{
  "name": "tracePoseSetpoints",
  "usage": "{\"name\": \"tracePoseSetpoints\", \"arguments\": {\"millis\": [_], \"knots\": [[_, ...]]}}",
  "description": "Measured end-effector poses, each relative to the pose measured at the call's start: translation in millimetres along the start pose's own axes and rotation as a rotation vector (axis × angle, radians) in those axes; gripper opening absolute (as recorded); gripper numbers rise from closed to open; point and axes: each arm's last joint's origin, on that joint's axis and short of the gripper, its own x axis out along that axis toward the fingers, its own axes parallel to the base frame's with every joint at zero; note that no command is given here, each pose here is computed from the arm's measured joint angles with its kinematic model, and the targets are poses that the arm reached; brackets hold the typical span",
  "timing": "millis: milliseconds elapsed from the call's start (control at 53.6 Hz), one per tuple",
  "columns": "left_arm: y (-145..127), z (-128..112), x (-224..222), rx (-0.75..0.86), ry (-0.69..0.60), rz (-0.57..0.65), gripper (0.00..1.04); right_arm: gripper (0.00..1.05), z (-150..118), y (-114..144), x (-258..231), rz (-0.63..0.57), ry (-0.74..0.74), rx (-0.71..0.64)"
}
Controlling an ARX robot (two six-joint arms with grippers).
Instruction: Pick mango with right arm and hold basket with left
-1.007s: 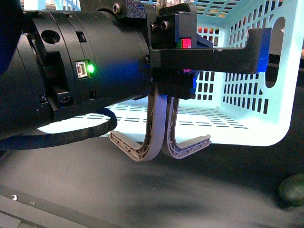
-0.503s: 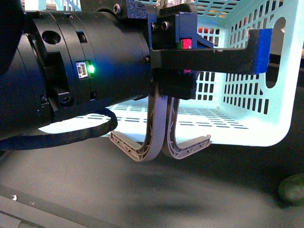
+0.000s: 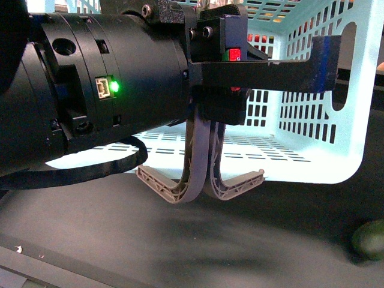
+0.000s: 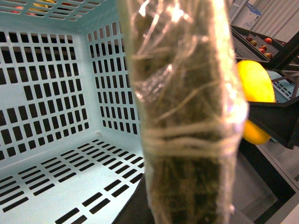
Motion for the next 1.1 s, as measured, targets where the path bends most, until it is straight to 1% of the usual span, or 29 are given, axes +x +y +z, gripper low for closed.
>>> {"name": "tracePoseSetpoints", "arguments": {"millis": [130, 261, 541, 634, 727, 895, 1007, 1044, 1062, 1100], "knots": [[-0.1, 0.0, 0.0, 0.000, 0.001, -0.002, 0.07, 0.56, 9.5, 21.4, -3.7, 0.086, -0.018, -0.013], [-0.1, 0.0, 0.0, 0.000, 0.001, -0.002, 0.07, 0.56, 16.3, 37.7, -3.9, 0.148, -0.031, -0.022], [0.0, 0.0, 0.0, 0.000, 0.000, -0.001, 0.07, 0.56, 24.5, 69.3, 3.7, 0.227, -0.042, -0.047], [0.0, 0.0, 0.0, 0.000, 0.000, -0.001, 0.07, 0.56, 21.2, 81.4, 12.5, 0.243, -0.025, -0.061], [0.0, 0.0, 0.0, 0.000, 0.000, -0.001, 0.07, 0.56, 17.2, 87.7, 21.0, 0.237, -0.010, -0.067], [0.0, 0.0, 0.0, 0.000, 0.000, -0.001, 0.07, 0.56, 6.8, 94.0, 37.4, 0.215, 0.021, -0.062], [-0.1, 0.0, 0.0, 0.000, 0.001, -0.002, 0.07, 0.56, 5.4, 96.2, 45.8, 0.201, 0.019, -0.050], [0.0, 0.0, 0.0, 0.000, 0.000, -0.001, 0.07, 0.59, 5.8, 96.9, 47.9, 0.197, 0.017, -0.047], [-0.1, 0.0, 0.0, 0.000, 0.001, -0.002, 0.07, 0.63, 5.8, 97.2, 49.1, 0.196, 0.015, -0.043], [-0.1, 0.0, 0.0, 0.000, 0.001, -0.002, 0.07, 0.67, 6.1, 97.6, 50.2, 0.196, 0.011, -0.040]]}}
